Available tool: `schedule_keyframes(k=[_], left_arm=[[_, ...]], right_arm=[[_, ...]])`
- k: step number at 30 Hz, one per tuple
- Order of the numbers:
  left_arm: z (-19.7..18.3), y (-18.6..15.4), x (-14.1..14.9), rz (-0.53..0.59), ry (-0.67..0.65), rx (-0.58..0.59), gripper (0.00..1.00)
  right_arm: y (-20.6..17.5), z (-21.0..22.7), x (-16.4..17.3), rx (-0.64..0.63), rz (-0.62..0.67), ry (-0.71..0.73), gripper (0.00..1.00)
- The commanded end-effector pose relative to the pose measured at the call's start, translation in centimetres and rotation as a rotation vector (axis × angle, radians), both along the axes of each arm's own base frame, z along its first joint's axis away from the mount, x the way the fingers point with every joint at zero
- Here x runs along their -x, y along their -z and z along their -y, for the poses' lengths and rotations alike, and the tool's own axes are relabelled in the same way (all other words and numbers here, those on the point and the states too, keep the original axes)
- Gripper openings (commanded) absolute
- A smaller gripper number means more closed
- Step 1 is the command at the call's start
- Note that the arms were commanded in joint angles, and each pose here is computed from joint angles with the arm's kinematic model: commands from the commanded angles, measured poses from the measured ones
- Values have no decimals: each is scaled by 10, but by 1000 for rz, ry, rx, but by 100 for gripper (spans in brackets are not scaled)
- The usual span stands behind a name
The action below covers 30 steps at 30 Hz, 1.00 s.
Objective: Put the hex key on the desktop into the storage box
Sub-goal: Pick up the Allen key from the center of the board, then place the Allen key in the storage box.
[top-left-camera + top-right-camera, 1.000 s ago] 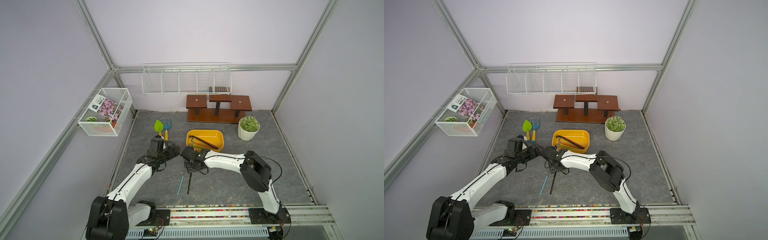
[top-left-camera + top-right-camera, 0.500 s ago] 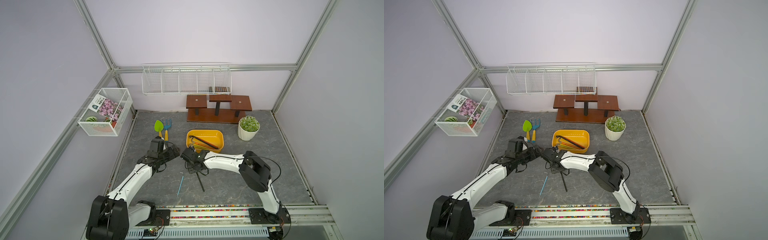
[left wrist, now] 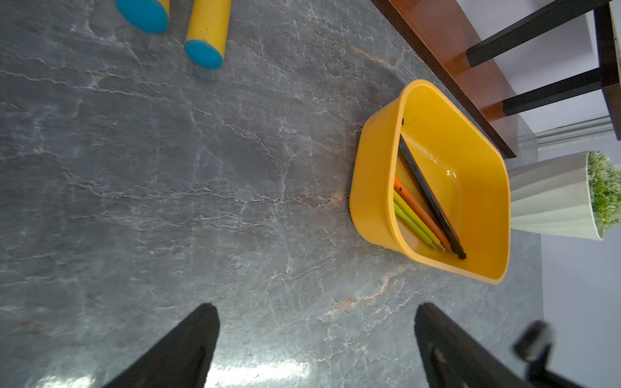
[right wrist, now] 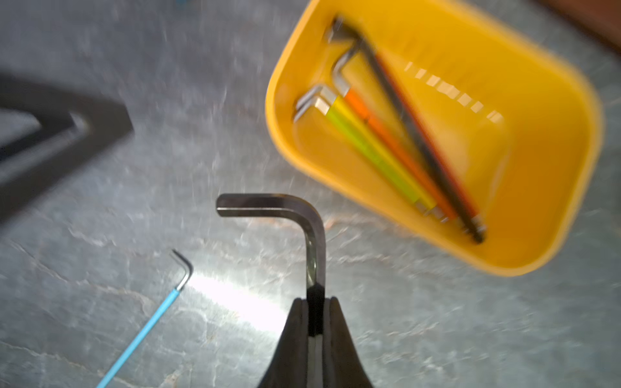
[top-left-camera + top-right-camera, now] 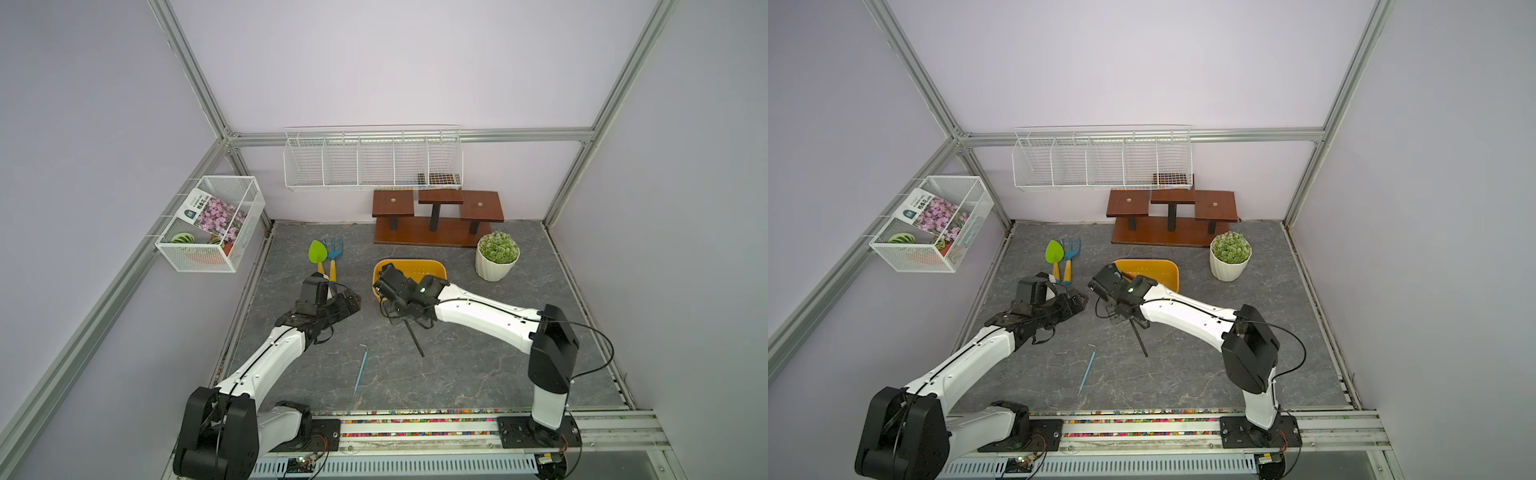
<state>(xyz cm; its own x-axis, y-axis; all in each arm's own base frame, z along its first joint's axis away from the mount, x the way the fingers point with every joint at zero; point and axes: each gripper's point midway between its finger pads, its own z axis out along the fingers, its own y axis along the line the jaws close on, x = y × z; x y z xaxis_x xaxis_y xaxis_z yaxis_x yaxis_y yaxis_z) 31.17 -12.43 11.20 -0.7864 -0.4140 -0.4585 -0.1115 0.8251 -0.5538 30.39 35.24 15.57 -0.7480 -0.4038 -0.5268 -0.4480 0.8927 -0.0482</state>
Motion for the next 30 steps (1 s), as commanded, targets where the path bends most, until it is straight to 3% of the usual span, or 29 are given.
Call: schedule_keyframes(k=[1, 9, 15, 23, 30], left_arm=[[1, 3, -1, -5, -1, 17, 96], [0, 8, -2, -17, -6, 6, 96], [-2, 12, -4, -23, -15, -8, 96], [2, 24, -13, -54, -3, -9, 96], [6, 20, -22, -51, 5, -6, 96]], right_arm=[[-27, 22, -32, 35, 60, -59, 5], [-28, 22, -97, 28, 78, -256, 6], [-3, 17, -136, 123, 86, -388, 5], [32, 4, -157, 161, 65, -451, 6], [50, 0, -151, 116, 11, -422, 31]])
